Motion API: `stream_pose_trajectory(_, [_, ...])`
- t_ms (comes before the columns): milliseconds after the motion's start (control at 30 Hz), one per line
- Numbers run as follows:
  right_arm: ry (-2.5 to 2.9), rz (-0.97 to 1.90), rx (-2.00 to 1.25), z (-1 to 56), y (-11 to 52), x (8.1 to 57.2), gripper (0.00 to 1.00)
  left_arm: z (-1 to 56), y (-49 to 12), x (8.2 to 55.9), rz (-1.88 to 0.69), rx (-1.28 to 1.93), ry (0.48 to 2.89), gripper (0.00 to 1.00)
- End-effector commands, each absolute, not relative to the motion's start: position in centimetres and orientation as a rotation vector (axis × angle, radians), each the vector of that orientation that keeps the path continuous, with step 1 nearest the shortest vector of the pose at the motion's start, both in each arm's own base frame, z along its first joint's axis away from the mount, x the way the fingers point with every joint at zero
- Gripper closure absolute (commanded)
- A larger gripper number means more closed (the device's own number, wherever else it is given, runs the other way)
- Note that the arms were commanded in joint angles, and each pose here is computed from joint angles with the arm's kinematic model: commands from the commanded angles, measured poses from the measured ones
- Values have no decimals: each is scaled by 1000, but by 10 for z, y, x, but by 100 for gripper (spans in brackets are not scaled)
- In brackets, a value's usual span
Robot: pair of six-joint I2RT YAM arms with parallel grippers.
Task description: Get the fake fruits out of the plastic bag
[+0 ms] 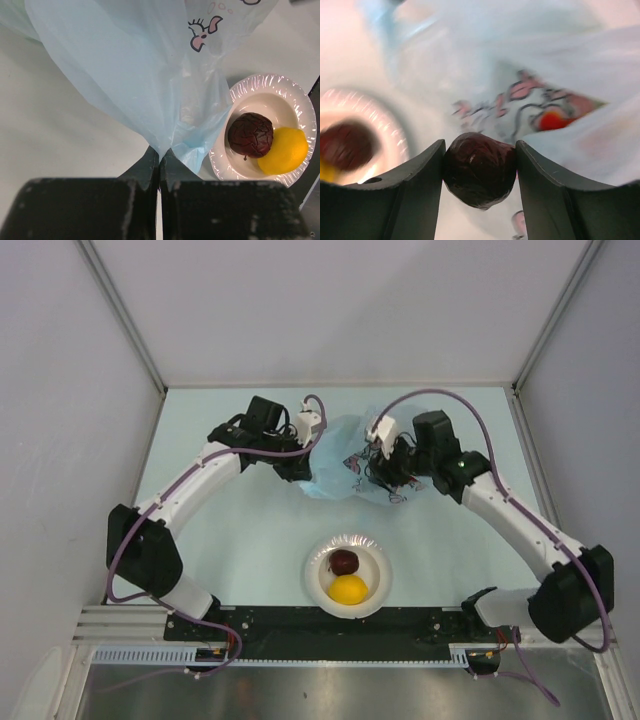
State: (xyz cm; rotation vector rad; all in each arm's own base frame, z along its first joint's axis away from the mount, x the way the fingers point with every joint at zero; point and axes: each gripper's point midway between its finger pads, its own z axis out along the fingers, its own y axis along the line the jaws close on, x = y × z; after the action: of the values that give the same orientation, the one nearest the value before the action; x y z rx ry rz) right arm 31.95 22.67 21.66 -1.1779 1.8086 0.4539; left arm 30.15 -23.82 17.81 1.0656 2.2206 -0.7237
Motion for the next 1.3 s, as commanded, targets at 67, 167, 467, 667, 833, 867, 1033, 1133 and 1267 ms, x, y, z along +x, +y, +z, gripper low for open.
stream_pose_trajectory(67, [1718,575,-1649,144,225,218,47,202,-249,313,-748,1047,2143,100])
stream_pose_trajectory(167, [1669,600,-1708,127,225,205,46,201,-247,310,-740,1048,2146,100])
stream_pose_trajectory(467, [1478,640,-1900,105,240,174,48,200,-244,308,-729,1051,2150,100])
stream_pose_trajectory(667, [1484,748,-1958,85,249,140,47,197,-242,302,-748,1043,2158,100])
stream_pose_trajectory(833, [1460,766,-1998,71,259,129,46,198,-240,298,-760,1030,2151,100])
stream_pose_trajectory(867, [1451,765,-1998,71,262,129,46,198,-239,296,-763,1029,2151,100])
stream_pose_trajectory(1033, [1427,755,-2007,64,273,132,29,197,-236,293,-760,1024,2150,100])
stream_pose_trajectory(1133, [1395,710,-1990,69,277,141,0,195,-235,293,-758,1021,2154,100])
stream_pose_trajectory(1267, [1363,566,-1936,91,268,161,0,200,-235,295,-756,1019,2142,100])
